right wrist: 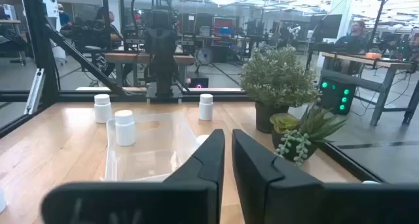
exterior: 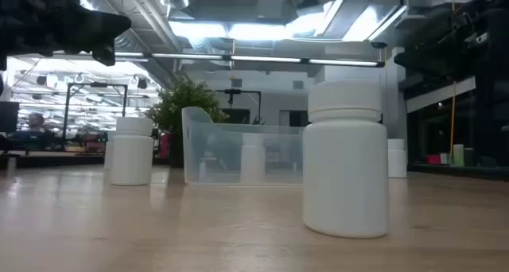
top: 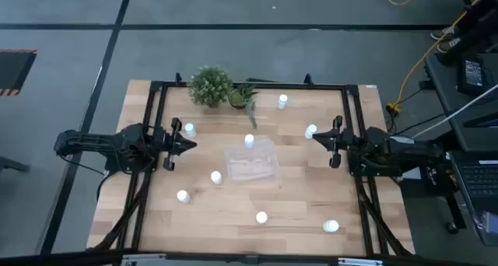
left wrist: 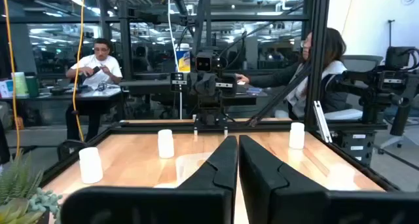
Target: Pick and place pill bottles into a basket
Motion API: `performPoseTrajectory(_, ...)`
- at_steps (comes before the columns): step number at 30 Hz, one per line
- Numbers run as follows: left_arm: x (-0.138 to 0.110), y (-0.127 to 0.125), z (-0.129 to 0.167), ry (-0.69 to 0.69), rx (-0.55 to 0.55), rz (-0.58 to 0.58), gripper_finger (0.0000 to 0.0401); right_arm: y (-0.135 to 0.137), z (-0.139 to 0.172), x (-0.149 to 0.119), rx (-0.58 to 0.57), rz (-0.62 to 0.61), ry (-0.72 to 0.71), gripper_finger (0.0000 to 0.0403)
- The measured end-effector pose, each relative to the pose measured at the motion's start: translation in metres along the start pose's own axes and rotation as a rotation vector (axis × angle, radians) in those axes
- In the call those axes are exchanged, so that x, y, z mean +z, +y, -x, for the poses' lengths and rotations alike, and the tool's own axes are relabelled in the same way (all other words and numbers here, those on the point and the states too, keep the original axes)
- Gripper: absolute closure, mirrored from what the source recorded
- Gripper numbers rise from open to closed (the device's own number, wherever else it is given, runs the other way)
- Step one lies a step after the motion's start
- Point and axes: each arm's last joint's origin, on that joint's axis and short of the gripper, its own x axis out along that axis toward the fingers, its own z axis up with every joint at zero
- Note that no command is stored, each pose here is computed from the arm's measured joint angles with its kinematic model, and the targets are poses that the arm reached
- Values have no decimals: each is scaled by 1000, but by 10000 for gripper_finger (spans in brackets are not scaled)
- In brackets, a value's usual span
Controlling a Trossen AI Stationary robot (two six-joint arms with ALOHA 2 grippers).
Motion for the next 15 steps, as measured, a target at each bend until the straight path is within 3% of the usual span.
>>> performPoseTrajectory(15,0,0,0,0,0,0,391,0,0,0,0,-1,0,368)
